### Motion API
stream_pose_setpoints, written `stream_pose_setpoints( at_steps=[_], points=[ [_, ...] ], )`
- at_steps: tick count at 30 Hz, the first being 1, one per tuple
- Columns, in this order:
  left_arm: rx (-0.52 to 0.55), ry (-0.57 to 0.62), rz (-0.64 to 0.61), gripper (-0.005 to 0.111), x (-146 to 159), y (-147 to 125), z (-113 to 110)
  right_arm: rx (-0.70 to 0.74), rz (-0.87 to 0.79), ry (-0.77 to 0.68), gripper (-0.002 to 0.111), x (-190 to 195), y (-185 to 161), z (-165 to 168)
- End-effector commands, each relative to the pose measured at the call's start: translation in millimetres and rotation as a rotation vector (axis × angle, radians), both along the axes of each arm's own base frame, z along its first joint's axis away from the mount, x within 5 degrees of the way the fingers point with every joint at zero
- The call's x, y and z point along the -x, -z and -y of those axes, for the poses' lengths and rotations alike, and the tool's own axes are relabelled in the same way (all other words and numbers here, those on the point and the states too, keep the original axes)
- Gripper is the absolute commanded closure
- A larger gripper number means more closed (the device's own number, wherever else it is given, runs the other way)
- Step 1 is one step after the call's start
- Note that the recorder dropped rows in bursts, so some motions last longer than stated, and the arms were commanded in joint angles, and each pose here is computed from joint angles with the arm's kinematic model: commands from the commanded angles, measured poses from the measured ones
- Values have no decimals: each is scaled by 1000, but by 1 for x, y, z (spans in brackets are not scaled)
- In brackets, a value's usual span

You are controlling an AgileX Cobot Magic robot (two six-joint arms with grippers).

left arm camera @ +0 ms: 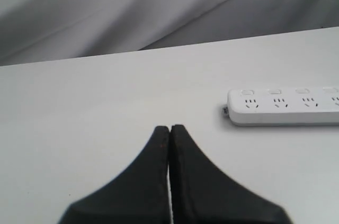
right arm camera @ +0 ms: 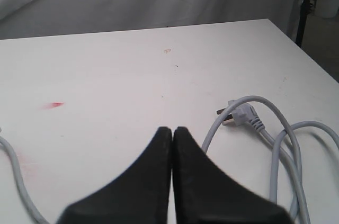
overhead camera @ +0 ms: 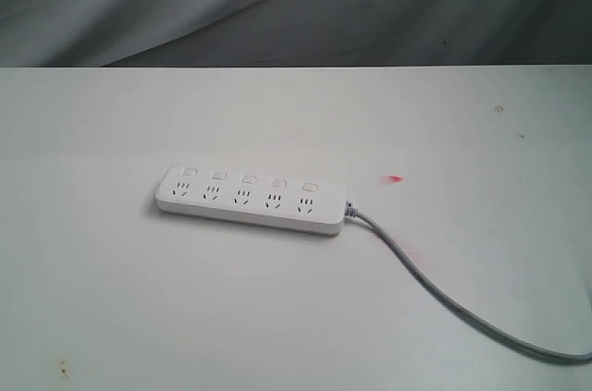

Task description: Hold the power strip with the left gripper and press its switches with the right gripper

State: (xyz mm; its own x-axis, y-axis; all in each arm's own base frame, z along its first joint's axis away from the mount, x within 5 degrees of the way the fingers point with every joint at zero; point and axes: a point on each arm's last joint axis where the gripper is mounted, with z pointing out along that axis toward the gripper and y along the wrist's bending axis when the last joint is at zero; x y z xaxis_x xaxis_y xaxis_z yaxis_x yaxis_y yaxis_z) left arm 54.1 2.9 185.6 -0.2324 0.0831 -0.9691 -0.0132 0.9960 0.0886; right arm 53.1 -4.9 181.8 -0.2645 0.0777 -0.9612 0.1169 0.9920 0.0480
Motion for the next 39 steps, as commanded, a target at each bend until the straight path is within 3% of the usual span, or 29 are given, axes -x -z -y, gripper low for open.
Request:
stream_pose_setpoints(
  at_steps=[1, 6, 39],
  points=[
    [4, -1, -58, 106, 2, 6, 0, 21, 12, 7, 108, 0, 0, 1],
    [-45, -68, -91, 106, 3, 9, -5, 21, 12, 7, 108, 0, 0, 1],
    [-43, -65, -85, 106, 3, 8, -5, 21, 12, 7, 108, 0, 0, 1]
  ],
)
